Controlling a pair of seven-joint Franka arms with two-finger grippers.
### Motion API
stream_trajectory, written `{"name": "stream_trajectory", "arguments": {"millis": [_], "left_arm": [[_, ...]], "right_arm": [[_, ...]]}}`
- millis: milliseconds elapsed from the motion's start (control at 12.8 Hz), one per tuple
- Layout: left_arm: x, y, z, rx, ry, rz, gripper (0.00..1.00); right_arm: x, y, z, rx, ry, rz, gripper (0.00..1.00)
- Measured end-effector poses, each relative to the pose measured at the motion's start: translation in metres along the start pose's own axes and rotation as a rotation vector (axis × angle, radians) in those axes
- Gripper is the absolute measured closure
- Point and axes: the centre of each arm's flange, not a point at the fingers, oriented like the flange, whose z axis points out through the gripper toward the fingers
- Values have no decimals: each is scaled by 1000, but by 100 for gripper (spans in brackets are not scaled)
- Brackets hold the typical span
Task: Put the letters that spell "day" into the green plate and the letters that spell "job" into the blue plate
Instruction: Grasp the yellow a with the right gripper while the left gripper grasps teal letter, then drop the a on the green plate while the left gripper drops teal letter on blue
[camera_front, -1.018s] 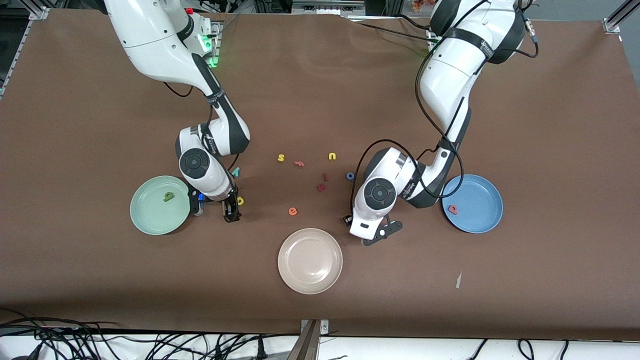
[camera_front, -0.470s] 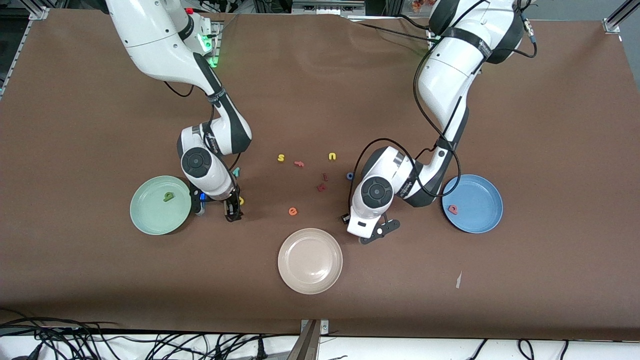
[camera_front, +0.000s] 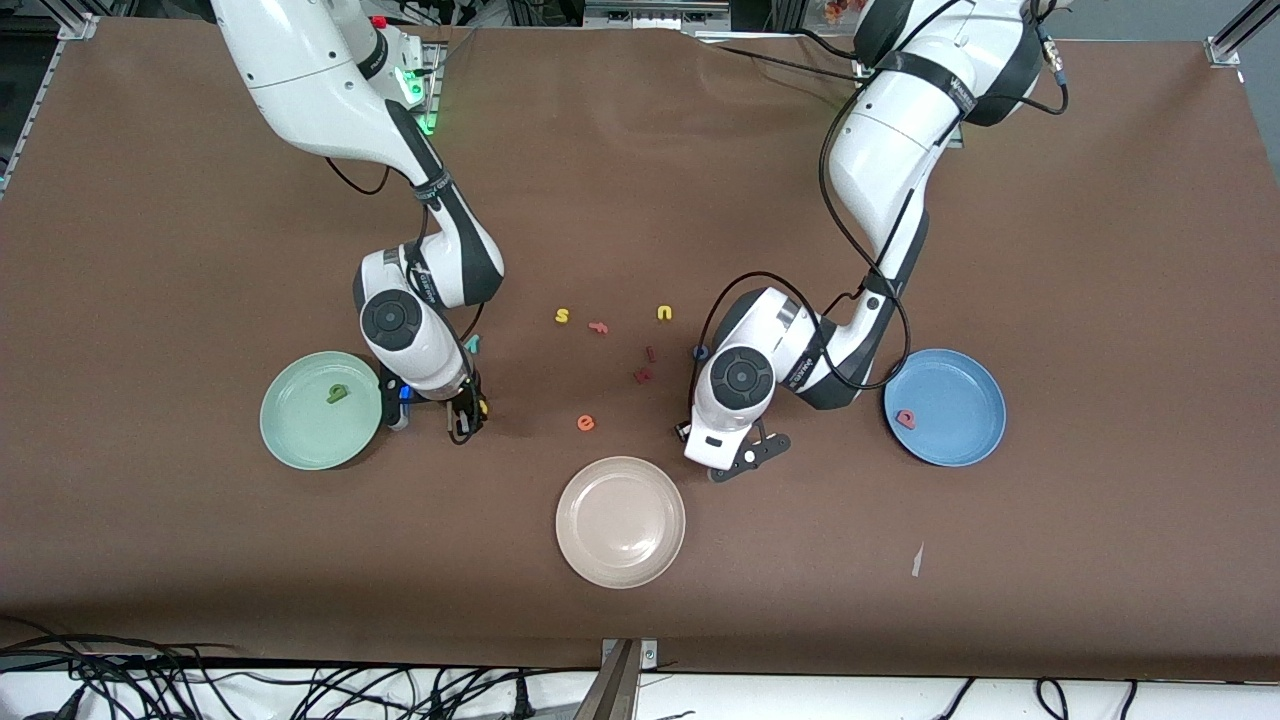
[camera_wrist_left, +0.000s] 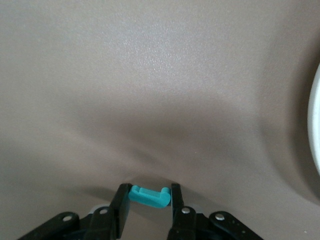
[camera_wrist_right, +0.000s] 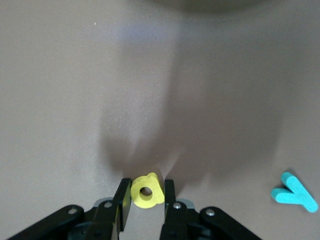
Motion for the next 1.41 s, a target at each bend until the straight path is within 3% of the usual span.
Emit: {"name": "stream_trajectory", "arguments": {"millis": [313, 548, 705, 861, 1175, 1410], "left_arm": [[7, -3, -5, -4, 5, -8, 63], [44, -36, -50, 22, -31, 53, 63], [71, -75, -86, 60, -75, 159, 63], [95, -124, -104, 68, -96, 269, 63], [113, -233, -93, 4, -9, 422, 63], [107, -295, -57, 4, 73, 473, 63]], "right_arm": [[11, -8, -7, 24, 12, 13, 69], [67, -28, -33, 45, 75, 31, 69], [117, -35, -56, 6, 124, -11, 69], [161, -31, -85, -50, 134, -39, 69], [194, -1, -80, -148, 108, -47, 69], [189, 16, -53, -157, 107, -60, 41]]}}
